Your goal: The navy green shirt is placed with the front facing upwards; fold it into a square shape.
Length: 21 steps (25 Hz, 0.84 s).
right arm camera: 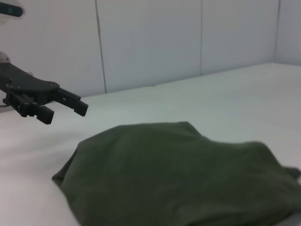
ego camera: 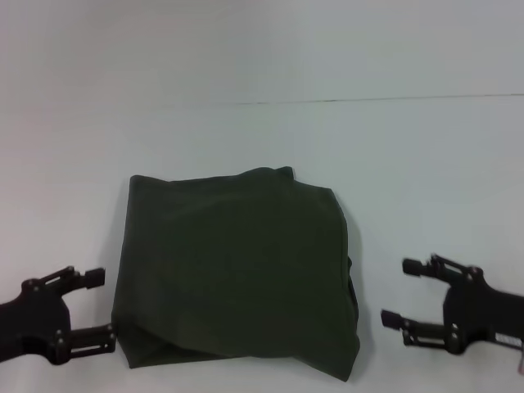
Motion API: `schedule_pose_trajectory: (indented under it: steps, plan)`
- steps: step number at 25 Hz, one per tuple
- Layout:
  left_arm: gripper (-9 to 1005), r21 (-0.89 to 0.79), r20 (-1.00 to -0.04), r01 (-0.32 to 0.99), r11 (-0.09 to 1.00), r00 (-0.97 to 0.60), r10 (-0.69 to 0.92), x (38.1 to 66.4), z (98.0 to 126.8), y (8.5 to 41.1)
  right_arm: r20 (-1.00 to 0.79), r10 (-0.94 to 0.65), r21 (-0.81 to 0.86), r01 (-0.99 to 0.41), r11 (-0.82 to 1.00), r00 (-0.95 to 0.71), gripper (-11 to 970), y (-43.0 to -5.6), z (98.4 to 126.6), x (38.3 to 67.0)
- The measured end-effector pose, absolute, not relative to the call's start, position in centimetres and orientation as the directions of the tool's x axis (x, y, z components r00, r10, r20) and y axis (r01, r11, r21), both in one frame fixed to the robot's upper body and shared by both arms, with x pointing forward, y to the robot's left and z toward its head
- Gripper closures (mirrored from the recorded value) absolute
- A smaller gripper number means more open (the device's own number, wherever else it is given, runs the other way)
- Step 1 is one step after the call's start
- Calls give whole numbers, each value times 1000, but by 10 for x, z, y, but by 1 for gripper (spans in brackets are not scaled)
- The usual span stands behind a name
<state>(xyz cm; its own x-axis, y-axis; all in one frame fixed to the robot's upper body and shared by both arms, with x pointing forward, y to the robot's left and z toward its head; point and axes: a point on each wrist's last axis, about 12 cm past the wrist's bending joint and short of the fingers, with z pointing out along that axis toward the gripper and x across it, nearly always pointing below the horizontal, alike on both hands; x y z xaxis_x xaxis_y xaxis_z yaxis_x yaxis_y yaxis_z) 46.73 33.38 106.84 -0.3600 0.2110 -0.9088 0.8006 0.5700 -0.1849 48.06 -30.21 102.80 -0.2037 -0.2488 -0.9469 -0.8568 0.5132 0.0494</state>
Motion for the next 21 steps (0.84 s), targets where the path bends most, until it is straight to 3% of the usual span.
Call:
schedule_pose_trajectory:
  steps: [6, 21]
  plan:
    - [79, -195, -897, 789, 582, -384, 219, 461, 1055, 332, -942, -242, 71, -841, 536, -234, 42, -307, 1014, 458]
    - [79, -175, -902, 788, 591, -370, 225, 462, 1053, 334, -942, -241, 70, -839, 539, -234, 42, -308, 1014, 456]
